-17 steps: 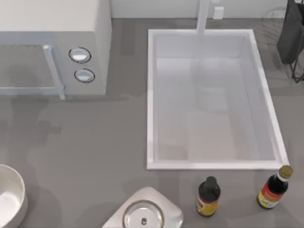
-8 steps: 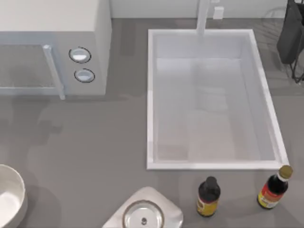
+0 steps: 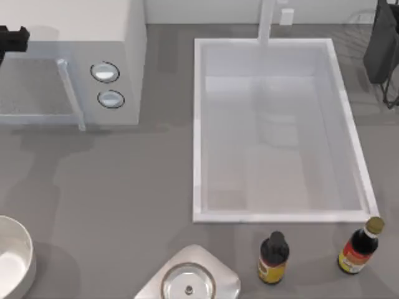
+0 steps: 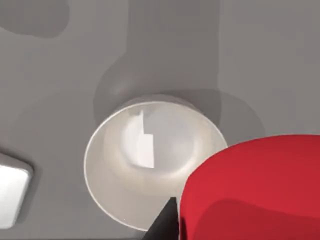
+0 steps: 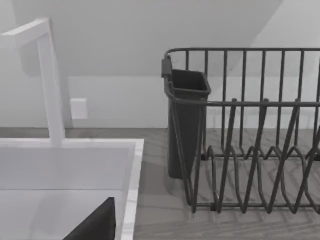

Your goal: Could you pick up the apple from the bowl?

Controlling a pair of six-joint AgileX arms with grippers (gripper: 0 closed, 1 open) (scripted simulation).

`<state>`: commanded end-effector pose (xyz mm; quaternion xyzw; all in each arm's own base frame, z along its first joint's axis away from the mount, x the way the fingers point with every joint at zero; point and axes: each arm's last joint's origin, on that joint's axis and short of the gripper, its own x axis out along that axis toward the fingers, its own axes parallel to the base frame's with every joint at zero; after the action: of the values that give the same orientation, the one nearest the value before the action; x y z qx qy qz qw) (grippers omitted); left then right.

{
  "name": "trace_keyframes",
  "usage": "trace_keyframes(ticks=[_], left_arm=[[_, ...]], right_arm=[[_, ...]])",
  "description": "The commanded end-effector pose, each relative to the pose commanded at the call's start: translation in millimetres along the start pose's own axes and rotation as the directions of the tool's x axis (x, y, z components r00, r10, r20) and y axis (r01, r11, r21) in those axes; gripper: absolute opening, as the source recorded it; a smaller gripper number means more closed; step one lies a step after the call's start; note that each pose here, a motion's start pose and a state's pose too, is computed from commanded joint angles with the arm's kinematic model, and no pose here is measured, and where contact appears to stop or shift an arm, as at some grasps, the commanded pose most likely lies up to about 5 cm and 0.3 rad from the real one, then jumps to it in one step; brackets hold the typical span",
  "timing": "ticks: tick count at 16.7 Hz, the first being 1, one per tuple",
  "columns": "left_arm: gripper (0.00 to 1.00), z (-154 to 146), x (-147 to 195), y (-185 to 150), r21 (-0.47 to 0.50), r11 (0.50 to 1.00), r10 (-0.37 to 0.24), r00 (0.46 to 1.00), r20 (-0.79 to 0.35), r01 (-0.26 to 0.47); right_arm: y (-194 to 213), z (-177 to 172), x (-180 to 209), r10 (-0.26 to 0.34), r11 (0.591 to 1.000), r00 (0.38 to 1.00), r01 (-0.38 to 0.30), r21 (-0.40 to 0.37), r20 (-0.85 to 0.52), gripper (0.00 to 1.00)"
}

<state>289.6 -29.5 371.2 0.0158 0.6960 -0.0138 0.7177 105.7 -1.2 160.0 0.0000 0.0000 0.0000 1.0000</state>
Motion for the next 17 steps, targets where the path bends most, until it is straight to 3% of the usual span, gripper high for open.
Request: trace_keyframes(ticks=[4,7,10,17], left_arm=[[0.0,73.7,44.6,-63.5,0.001,1.0,-0.002,0.999,-0.052,0.002],[0.0,106.2,82.1,-115.9,0.0,1.0,0.0,0.998,-0.064,0.0],[0.0,121.6,102.2,-143.7,-0.016,1.0,-0.003,0.999,-0.039,0.002],[0.0,125.3,108.8,-146.4,-0.022,1.0,-0.004,0.999,-0.033,0.003]], right_arm=[[0.0,0.0,0.0,0.0,1.0,1.0,0.0,0.0,0.0,1.0],[0.0,0.0,0.0,0.0,1.0,1.0,0.0,0.0,0.0,1.0],[0.0,0.0,0.0,0.0,1.0,1.0,0.0,0.0,0.0,1.0],[0.0,0.0,0.0,0.0,1.0,1.0,0.0,0.0,0.0,1.0]])
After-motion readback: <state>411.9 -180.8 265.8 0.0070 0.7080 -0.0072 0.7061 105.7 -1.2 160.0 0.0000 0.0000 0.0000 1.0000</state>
